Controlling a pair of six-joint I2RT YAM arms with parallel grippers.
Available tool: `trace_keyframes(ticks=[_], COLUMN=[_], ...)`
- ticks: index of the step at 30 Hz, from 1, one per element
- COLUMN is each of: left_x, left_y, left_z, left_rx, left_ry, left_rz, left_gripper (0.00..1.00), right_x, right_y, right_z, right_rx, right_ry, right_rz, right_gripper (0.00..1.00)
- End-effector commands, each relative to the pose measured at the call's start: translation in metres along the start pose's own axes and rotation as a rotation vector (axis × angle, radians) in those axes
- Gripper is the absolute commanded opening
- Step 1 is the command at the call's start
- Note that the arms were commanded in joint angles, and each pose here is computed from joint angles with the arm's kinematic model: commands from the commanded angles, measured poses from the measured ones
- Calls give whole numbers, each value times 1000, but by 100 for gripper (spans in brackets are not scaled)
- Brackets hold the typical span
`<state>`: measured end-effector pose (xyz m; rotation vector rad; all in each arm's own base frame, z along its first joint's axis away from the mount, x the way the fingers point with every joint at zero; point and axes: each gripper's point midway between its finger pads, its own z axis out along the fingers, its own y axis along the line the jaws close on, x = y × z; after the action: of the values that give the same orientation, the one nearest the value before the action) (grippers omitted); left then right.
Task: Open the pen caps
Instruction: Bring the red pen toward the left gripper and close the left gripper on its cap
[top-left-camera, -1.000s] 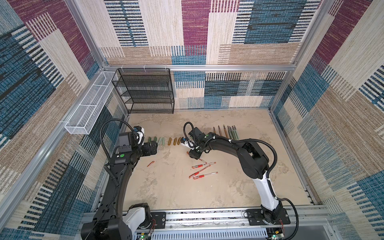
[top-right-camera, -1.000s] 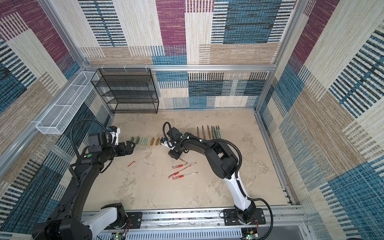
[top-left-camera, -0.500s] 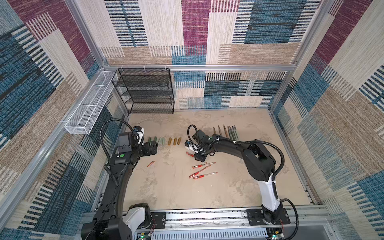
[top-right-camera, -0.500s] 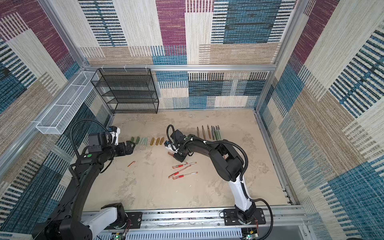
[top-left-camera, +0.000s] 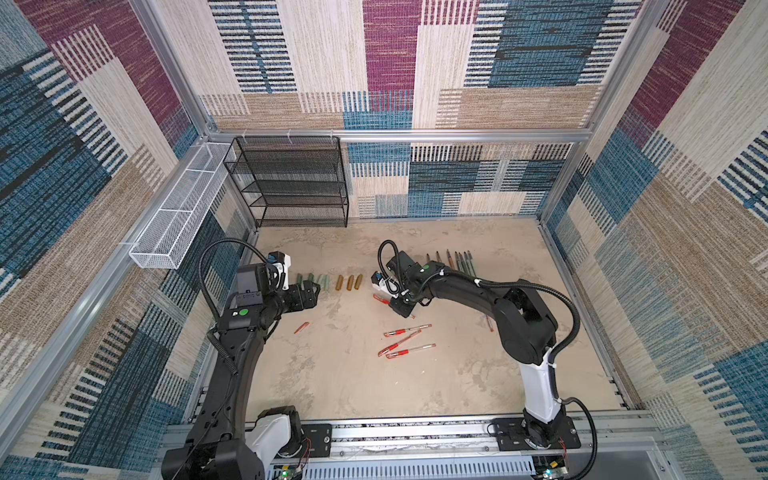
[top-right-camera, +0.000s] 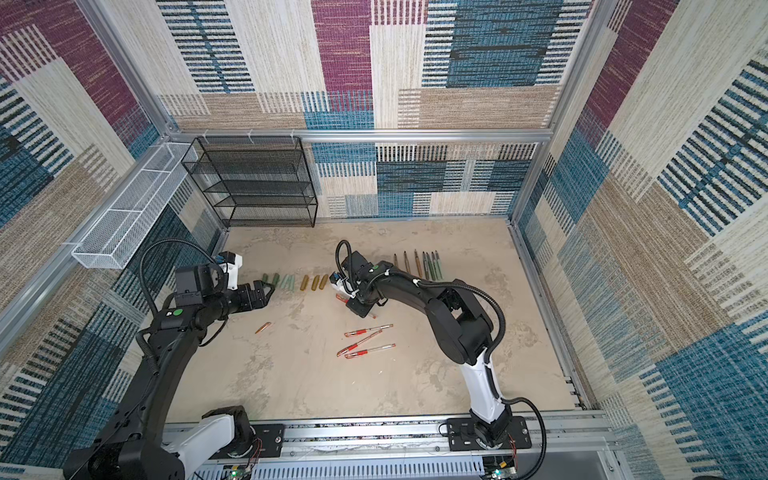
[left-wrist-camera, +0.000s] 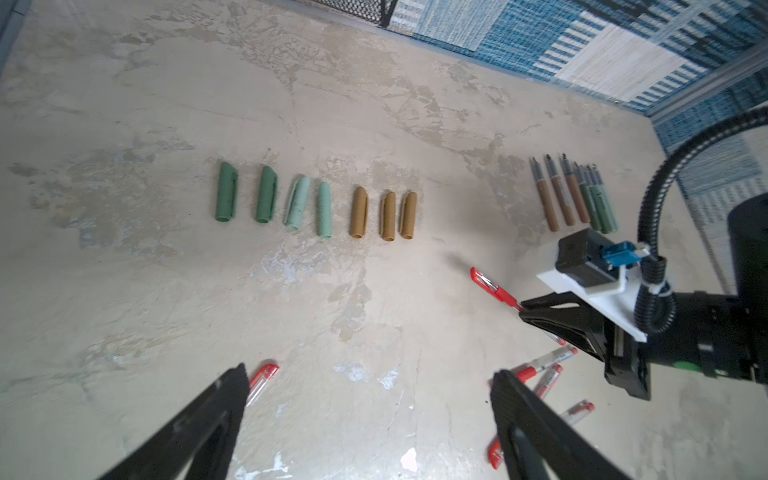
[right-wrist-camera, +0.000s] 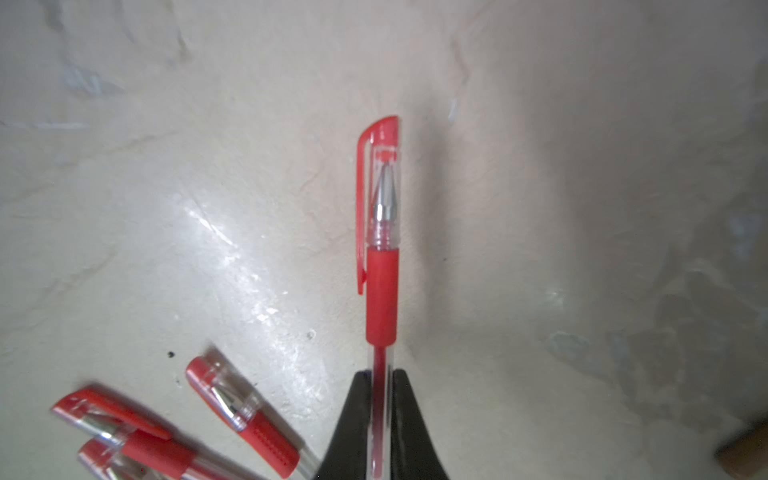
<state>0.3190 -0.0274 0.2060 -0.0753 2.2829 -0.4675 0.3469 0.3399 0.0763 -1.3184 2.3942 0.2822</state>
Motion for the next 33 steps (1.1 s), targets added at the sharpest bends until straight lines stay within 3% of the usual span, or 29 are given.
trace_keyframes(ticks=[1, 6, 9, 16, 21, 33], left_x=[-11, -11, -11, -16, -18, -10], left_y=[-33, -63, -67, -90, -88, -88], left_z=[-5, -10, -9, -9, 4, 21], left_rx=[183, 373, 411, 546, 530, 515], left_ry=[-27, -14, -10, 3, 33, 78], left_rz=[-38, -87, -112, -106, -139, -195], left_gripper=[93, 91, 90, 88, 84, 41], right_x=[-47, -82, -94, -106, -105, -116], right_y=[2, 27, 48, 87, 100, 119], right_z=[-36, -76, -89, -93, -92, -84], right_rx=[-17, -118, -165, -260, -285, -319], right_ry=[-197, -420, -496, -564, -575, -575], right_rz=[64, 141, 158, 209, 215, 202], right_gripper=[8, 8, 8, 7, 7, 7])
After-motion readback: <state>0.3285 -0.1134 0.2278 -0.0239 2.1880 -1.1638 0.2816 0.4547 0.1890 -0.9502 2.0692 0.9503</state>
